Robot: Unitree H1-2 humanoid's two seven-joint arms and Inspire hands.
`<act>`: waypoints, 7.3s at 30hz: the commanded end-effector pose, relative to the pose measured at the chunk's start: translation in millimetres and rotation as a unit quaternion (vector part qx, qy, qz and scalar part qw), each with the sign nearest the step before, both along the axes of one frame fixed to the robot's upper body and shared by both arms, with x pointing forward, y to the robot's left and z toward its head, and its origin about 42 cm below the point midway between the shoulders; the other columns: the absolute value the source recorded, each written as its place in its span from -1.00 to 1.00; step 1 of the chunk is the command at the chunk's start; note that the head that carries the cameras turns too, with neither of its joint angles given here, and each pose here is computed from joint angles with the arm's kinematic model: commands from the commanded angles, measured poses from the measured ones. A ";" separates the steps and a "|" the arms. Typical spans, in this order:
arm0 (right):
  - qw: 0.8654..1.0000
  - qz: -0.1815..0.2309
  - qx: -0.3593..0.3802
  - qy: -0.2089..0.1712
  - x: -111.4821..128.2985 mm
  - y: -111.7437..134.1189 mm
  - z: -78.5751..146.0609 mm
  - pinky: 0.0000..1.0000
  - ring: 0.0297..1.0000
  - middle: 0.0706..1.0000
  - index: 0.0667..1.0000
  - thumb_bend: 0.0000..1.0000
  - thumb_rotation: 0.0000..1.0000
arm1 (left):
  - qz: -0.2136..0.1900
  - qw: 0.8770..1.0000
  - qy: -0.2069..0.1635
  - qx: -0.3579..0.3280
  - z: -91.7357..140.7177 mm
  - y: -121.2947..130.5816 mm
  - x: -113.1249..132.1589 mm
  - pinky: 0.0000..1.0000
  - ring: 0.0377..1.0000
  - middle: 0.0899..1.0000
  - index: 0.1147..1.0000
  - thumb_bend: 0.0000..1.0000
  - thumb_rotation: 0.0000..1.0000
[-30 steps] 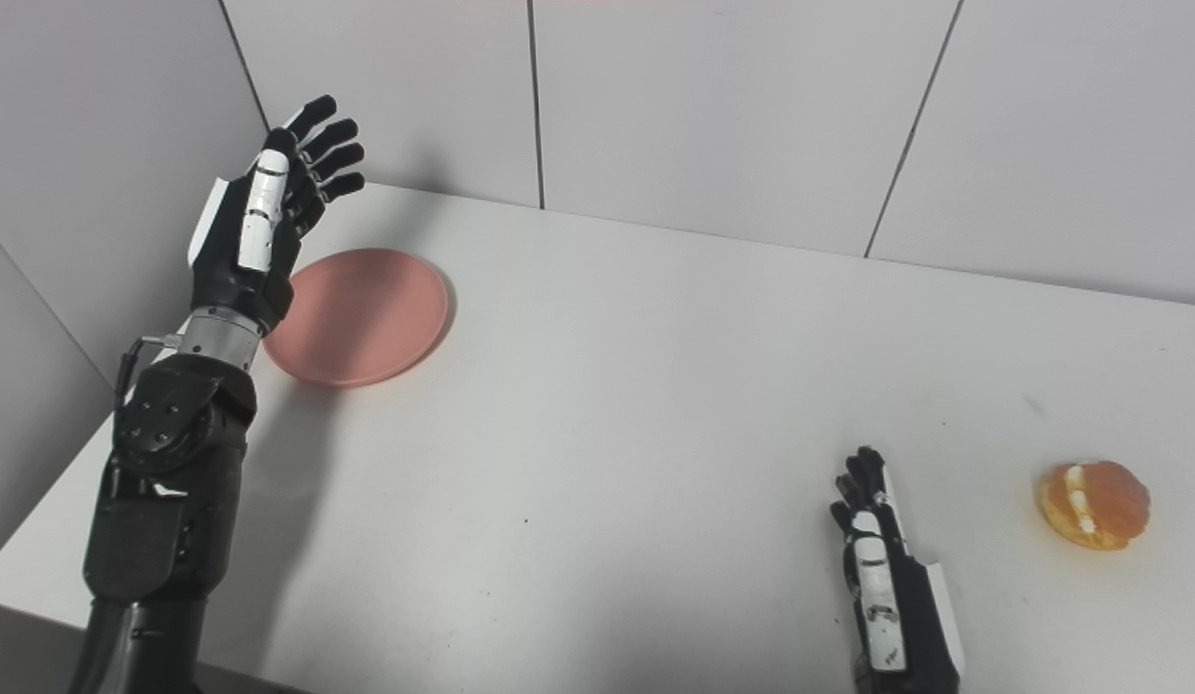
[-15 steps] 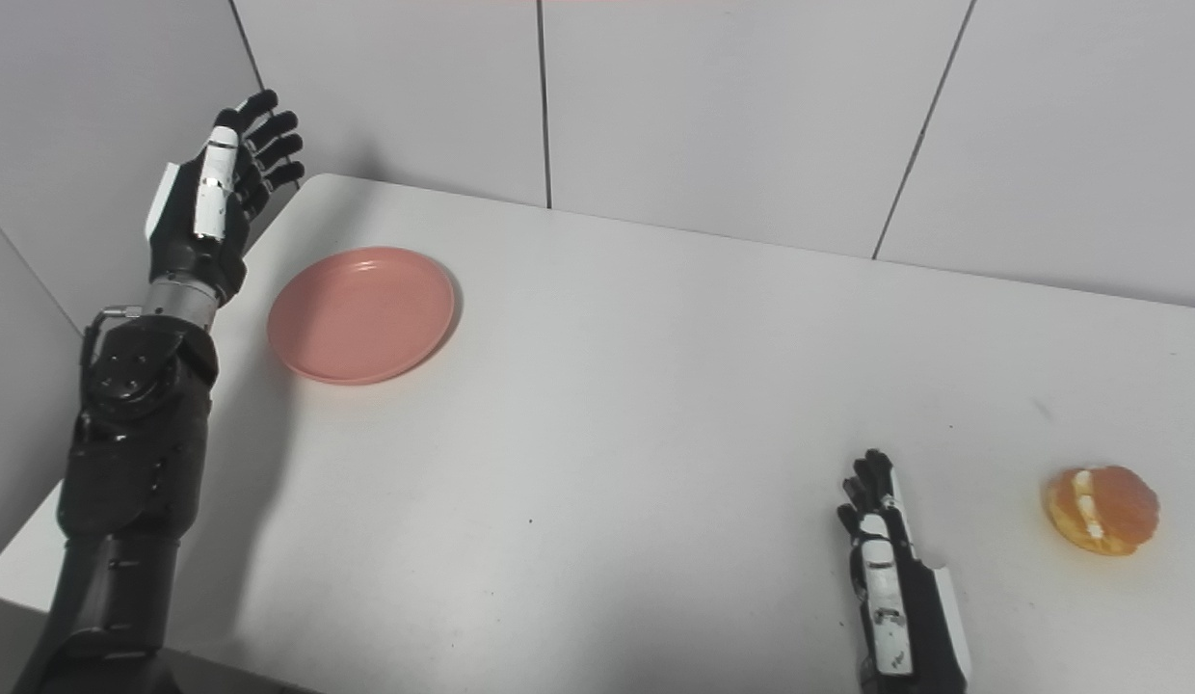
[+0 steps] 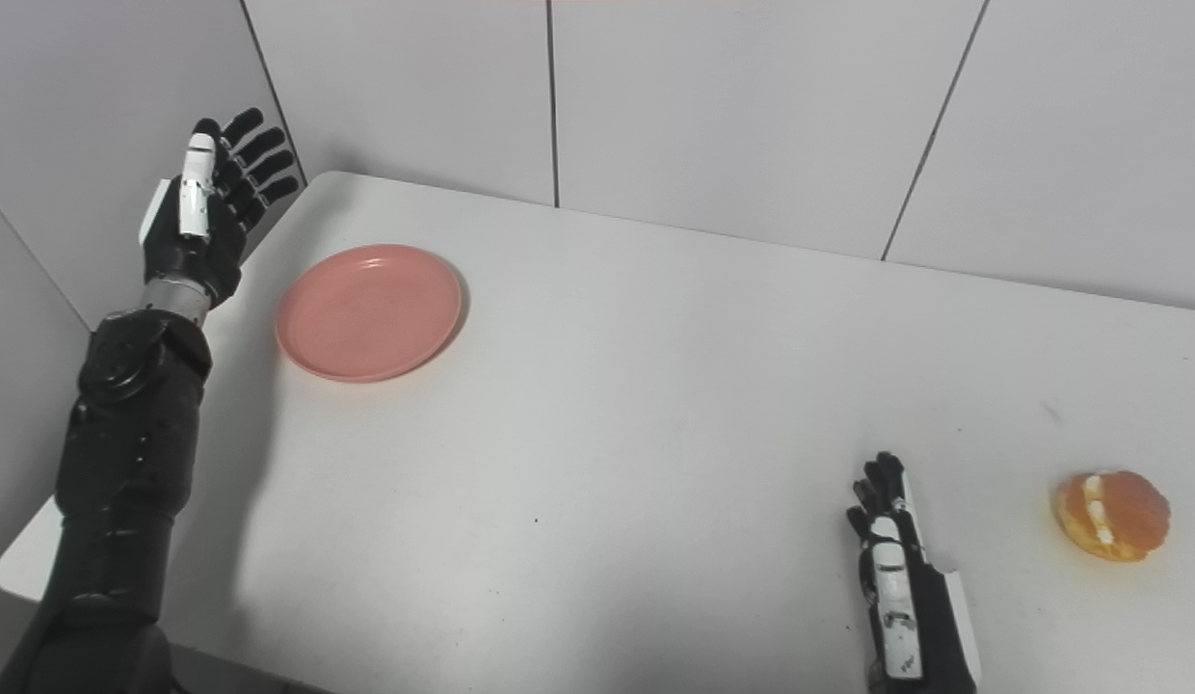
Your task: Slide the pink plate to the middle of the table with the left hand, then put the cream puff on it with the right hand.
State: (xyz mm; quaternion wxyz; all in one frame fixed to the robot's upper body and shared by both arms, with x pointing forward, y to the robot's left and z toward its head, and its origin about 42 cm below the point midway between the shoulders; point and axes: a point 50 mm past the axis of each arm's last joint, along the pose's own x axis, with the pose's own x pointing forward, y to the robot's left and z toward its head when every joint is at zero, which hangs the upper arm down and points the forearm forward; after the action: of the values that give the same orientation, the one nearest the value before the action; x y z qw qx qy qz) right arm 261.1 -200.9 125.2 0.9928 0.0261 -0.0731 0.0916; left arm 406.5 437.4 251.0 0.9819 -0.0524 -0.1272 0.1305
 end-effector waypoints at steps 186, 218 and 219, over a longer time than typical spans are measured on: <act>0.937 -0.177 -0.222 -0.205 50.3 -36.7 117.3 0.74 0.84 0.86 0.88 -0.06 1.00 | -0.266 0.957 0.109 -0.035 -162.9 -197.4 -50.3 0.88 0.83 0.83 0.81 -0.26 1.00; 0.799 -0.293 -0.521 -0.064 58.6 -113.3 151.8 0.35 0.72 0.88 0.93 0.83 0.13 | -0.275 0.956 0.106 0.004 -185.1 -186.5 -98.1 0.91 0.88 0.90 0.89 -0.17 1.00; 0.798 -0.288 -0.525 -0.057 59.7 -113.5 150.4 0.34 0.72 0.89 0.94 0.84 0.14 | -0.276 0.955 0.107 0.004 -184.7 -186.7 -98.6 0.91 0.88 0.90 0.89 -0.16 1.00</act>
State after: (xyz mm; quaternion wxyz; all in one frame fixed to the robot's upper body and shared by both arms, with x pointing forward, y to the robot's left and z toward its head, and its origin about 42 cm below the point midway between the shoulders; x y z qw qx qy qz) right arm 319.0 -312.0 256.9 0.8420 -0.5122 -0.0555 -0.1600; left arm 354.0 245.6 127.3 0.9825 -0.0504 -0.0962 -0.1516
